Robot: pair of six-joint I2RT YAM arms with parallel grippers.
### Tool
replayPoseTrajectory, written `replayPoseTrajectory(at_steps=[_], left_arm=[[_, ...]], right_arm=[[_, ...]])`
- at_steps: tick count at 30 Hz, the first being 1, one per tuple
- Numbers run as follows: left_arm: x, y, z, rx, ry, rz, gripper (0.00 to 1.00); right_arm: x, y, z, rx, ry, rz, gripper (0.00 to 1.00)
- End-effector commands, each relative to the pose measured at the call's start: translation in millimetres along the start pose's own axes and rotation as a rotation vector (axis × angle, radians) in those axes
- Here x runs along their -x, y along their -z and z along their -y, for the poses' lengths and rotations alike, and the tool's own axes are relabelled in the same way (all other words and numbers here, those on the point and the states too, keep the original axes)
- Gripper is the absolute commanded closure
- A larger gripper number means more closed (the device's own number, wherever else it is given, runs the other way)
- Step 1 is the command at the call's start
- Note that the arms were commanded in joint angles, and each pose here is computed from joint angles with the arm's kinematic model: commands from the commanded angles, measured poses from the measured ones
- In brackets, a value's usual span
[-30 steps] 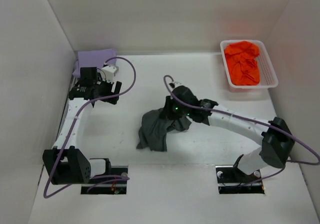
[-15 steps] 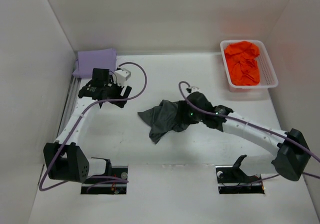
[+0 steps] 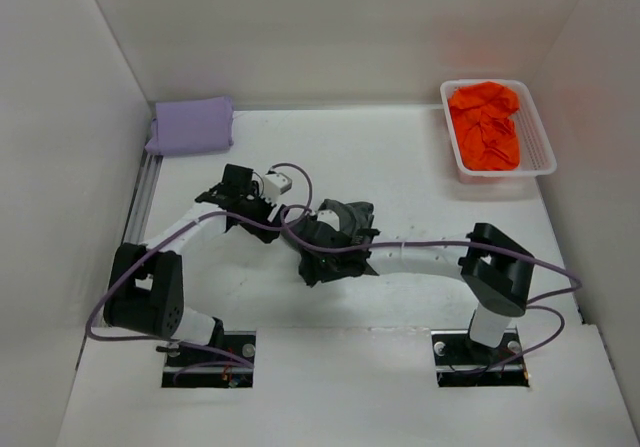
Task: Fold and stack the t-shirts
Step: Flatten out the tshirt
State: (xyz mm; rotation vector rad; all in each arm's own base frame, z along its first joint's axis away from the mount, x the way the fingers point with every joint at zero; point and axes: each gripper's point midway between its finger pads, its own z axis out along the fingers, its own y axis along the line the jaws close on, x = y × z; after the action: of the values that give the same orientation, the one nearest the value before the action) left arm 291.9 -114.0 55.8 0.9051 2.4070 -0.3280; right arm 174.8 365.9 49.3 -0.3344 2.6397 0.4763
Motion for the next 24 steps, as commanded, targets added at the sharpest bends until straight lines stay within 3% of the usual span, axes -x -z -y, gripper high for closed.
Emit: replayPoseTrajectory(at_steps=[1,5,8,9,11,15,17,19,21,24], left_arm=[[44,-14,12,-0.063,-0.046,0.164,0.27],[41,-38,20,-0.118,0.007,0.122,0.27],[29,-58,22,-0.153,0.047,0.058,0.3],[25,-64,24,-0.163,0.061,0.031,0.39],[21,-67,23,-0.174,0.086,-0.007,0.45],[12,-64,19,-0.177,0.112,-0.047,0.77],[13,-56,15,-0.165,0.116,-0.043,0.91],[24,-41,3,-0.125,0.118,-0.013,1.0],[42,-21,-19,-0.063,0.121,0.033,1.0],[90,30,-70,0.066,0.109,0.152,1.0]], right_arm=[[26,-5,-17,0.009,-0.031,0.098,0.35],[17,-18,-20,0.004,-0.041,0.077,0.35],[13,-26,-18,0.0,-0.041,0.071,0.41],[10,-30,-18,0.001,-0.04,0.065,0.45],[4,-33,-19,0.02,-0.049,0.042,0.55],[1,-29,-15,0.041,-0.085,0.038,0.9],[7,-17,-9,0.054,-0.112,0.055,1.0],[25,5,-2,0.085,-0.148,0.097,1.0],[53,31,14,0.103,-0.184,0.162,1.0],[129,89,63,0.092,-0.222,0.33,1.0]])
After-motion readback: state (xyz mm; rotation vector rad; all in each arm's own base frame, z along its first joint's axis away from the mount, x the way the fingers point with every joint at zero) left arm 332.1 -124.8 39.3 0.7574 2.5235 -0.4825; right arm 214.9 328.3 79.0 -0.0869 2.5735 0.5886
